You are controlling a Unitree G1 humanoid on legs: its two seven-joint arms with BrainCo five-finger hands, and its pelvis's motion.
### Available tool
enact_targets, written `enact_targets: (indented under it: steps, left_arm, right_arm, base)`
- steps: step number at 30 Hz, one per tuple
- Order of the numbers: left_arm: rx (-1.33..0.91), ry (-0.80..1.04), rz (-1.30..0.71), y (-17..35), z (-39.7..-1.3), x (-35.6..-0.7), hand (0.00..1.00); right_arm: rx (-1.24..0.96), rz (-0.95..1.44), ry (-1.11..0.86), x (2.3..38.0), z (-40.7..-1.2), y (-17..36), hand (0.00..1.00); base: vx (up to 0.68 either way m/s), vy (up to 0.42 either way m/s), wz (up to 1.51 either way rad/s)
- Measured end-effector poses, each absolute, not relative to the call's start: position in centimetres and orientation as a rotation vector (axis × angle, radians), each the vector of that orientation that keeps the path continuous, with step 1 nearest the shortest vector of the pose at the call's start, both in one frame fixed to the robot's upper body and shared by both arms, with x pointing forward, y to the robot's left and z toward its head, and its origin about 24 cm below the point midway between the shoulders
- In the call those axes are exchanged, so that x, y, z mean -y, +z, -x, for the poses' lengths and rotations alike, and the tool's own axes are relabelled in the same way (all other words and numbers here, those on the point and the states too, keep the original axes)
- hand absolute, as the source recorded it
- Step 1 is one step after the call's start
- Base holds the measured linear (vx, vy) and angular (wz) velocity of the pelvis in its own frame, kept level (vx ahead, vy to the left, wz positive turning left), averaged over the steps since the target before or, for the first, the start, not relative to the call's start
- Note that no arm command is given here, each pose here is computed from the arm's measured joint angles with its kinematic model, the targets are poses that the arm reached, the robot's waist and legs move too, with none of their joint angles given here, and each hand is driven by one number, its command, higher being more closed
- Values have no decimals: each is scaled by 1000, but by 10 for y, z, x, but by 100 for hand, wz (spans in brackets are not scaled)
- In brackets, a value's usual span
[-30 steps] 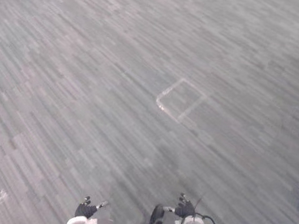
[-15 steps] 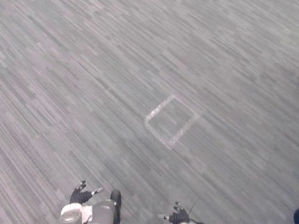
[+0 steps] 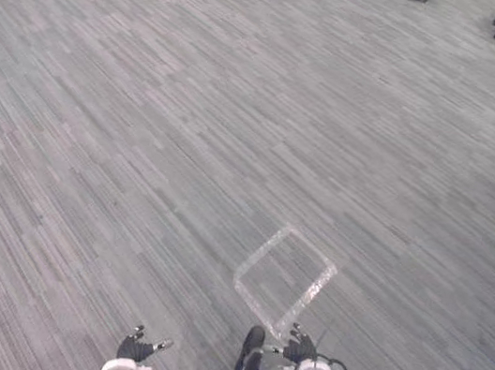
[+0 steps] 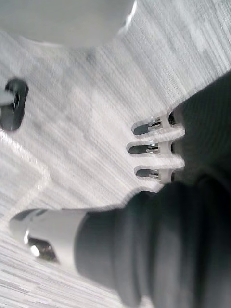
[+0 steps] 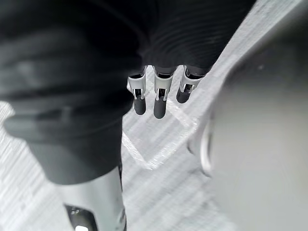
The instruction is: Organize the slippers on the shoe rack
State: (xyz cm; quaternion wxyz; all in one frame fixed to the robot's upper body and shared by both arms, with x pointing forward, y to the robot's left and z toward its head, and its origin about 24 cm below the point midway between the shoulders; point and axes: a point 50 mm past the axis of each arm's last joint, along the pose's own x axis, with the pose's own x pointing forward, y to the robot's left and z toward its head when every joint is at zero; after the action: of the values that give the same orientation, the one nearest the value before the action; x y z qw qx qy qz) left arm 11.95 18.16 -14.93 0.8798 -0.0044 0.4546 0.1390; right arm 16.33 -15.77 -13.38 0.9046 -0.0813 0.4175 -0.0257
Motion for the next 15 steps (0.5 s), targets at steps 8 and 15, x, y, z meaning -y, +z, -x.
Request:
enact_targets:
  steps: [8, 15]
  left_arm:
    - [-896, 303, -19, -143, -131, -193, 0]
    - [-923, 298, -33, -146, -126, -196, 0]
  right_arm:
    - [-929, 113, -90, 150, -152, -142, 0]
    - [-963, 121, -80, 148, -145, -147, 0]
  base:
    - [497, 36, -106]
    - [302, 320, -113]
